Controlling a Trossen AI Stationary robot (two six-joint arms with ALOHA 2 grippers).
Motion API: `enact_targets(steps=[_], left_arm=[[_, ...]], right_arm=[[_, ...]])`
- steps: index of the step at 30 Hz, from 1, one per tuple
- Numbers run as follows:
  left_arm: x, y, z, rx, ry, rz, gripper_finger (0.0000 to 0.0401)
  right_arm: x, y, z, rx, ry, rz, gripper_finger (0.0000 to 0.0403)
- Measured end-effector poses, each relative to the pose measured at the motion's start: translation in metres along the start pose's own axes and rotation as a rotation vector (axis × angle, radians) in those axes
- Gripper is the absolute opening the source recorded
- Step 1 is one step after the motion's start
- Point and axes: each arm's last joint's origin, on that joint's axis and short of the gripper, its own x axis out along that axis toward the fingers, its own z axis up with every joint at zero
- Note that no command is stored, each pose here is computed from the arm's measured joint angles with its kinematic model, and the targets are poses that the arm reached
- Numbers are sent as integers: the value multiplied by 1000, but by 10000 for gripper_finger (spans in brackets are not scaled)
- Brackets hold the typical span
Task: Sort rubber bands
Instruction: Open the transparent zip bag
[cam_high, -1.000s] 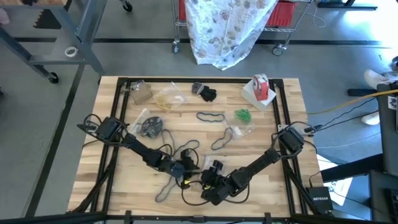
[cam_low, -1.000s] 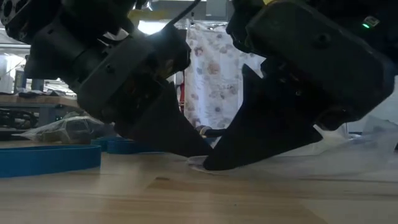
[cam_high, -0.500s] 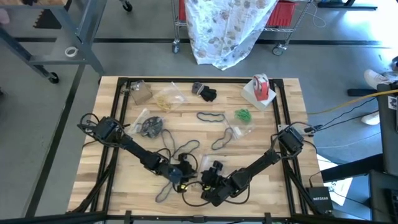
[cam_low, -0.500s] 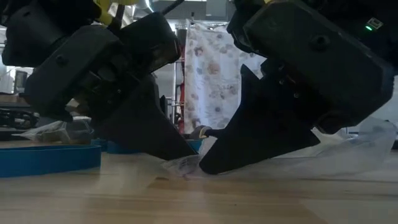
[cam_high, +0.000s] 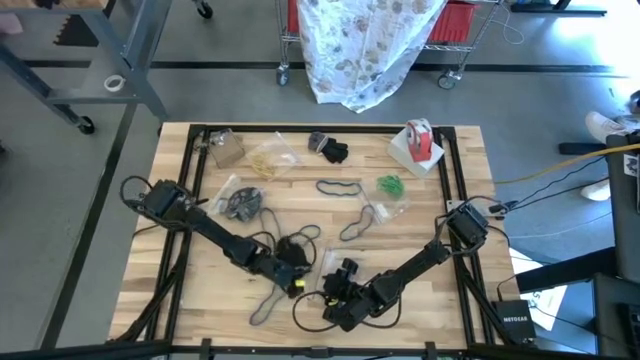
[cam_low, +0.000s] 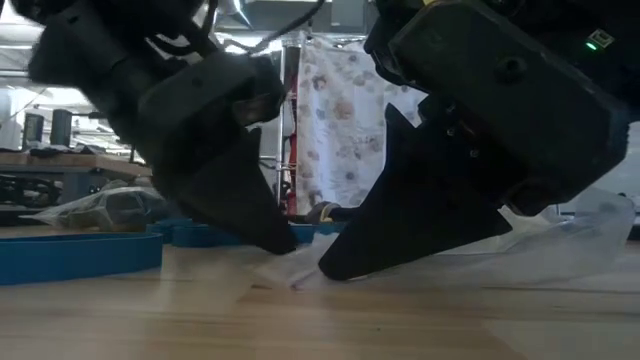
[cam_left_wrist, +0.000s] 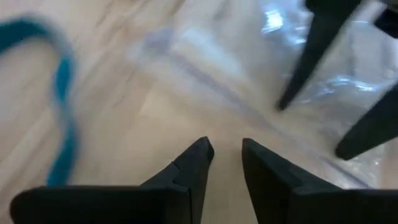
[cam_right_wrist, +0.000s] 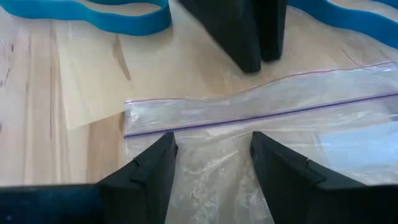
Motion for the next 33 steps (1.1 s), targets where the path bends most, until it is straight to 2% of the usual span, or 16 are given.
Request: enact_targets(steps=[2, 5, 12, 24, 30, 33], left_arm=[[-4, 5, 6, -62, 55, -14, 95], [-4, 11, 12, -89, 76, -25, 95], [7, 9, 12, -100, 28, -64, 97], [14, 1, 10, -133, -31, -143, 122], [13, 0, 11, -131, -33, -149, 123], [13, -2, 11, -93, -48, -167, 109]], right_arm=[[0, 0, 0, 0, 0, 0, 204], [0, 0, 0, 0, 0, 0, 204], [0, 1, 1, 8, -20, -3, 204], [0, 1, 1, 16, -44, -14, 204], [1, 1, 2, 17, -50, -18, 204], [1, 0, 2, 17, -63, -31, 204]])
